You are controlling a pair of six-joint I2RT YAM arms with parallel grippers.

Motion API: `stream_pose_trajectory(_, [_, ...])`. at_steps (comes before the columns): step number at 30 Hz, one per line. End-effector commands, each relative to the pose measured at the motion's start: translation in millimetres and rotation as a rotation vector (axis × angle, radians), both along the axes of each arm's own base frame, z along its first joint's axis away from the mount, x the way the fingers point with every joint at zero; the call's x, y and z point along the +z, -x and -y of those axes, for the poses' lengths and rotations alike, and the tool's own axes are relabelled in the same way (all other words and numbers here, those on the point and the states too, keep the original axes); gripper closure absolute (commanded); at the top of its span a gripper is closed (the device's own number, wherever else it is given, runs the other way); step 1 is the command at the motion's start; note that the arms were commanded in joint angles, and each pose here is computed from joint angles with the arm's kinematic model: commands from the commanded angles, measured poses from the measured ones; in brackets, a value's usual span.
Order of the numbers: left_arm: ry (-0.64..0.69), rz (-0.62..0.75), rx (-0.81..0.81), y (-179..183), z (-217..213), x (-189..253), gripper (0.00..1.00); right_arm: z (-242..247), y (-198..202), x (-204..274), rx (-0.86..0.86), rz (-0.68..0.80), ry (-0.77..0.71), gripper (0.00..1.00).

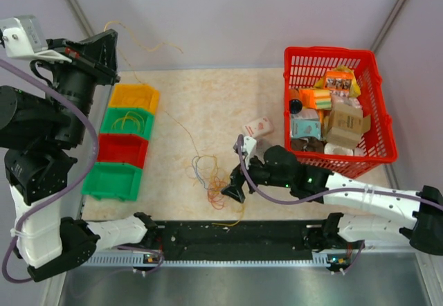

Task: Untangle the cables

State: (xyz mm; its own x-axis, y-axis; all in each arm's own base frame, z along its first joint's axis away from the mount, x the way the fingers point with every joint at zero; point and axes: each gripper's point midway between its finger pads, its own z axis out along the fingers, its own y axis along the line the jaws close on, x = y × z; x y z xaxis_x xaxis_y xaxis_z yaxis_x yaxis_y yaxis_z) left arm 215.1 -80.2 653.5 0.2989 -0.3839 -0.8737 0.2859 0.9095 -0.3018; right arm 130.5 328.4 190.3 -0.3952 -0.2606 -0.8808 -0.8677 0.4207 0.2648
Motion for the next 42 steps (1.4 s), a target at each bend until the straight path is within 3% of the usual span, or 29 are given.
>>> stream_pose_trajectory(1, [0.059, 0.029, -0.032, 11, -4, 9, 1.00, -38, -3, 47, 0.065, 0.036, -0.148, 0.12])
stream_pose_trajectory(4, [0.064, 0.031, -0.033, 13, -6, 10, 1.00, -52, -22, 60, -0.036, 0.001, -0.188, 0.22])
stream_pose_trajectory(7, [0.059, 0.027, -0.029, 13, -6, 9, 1.00, -77, -19, 76, -0.030, -0.091, -0.279, 0.36])
stream_pose_trajectory(14, [0.049, 0.020, -0.036, 10, -3, 6, 1.00, -114, -17, 45, -0.070, -0.111, -0.214, 0.33])
stream_pose_trajectory(19, [0.045, 0.023, -0.021, 13, -7, 7, 1.00, -121, -11, 28, -0.024, -0.104, -0.201, 0.41])
stream_pose_trajectory(22, [0.051, 0.028, -0.015, 15, -11, 8, 1.00, -126, -18, 13, -0.048, -0.090, -0.166, 0.57])
stream_pose_trajectory(27, [0.052, 0.039, -0.004, 20, -17, 12, 1.00, -133, -17, 11, -0.018, -0.073, -0.162, 0.72])
stream_pose_trajectory(30, [0.042, 0.038, 0.019, 21, -22, 10, 1.00, -125, -13, 13, -0.012, -0.090, -0.130, 0.99])
stream_pose_trajectory(32, [0.032, 0.032, 0.050, 18, -26, 1, 1.00, -106, -9, 36, -0.037, -0.081, -0.141, 1.00])
stream_pose_trajectory(36, [-0.034, -0.080, 0.137, -15, -16, -71, 1.00, -52, -15, 112, -0.157, 0.019, -0.267, 1.00])
stream_pose_trajectory(38, [-0.102, -0.231, 0.183, -44, -1, -153, 1.00, -30, -14, 143, -0.178, 0.069, -0.286, 1.00])
stream_pose_trajectory(42, [-0.145, -0.517, 0.156, -68, 15, -298, 1.00, -11, -10, 208, -0.169, 0.134, -0.363, 1.00])
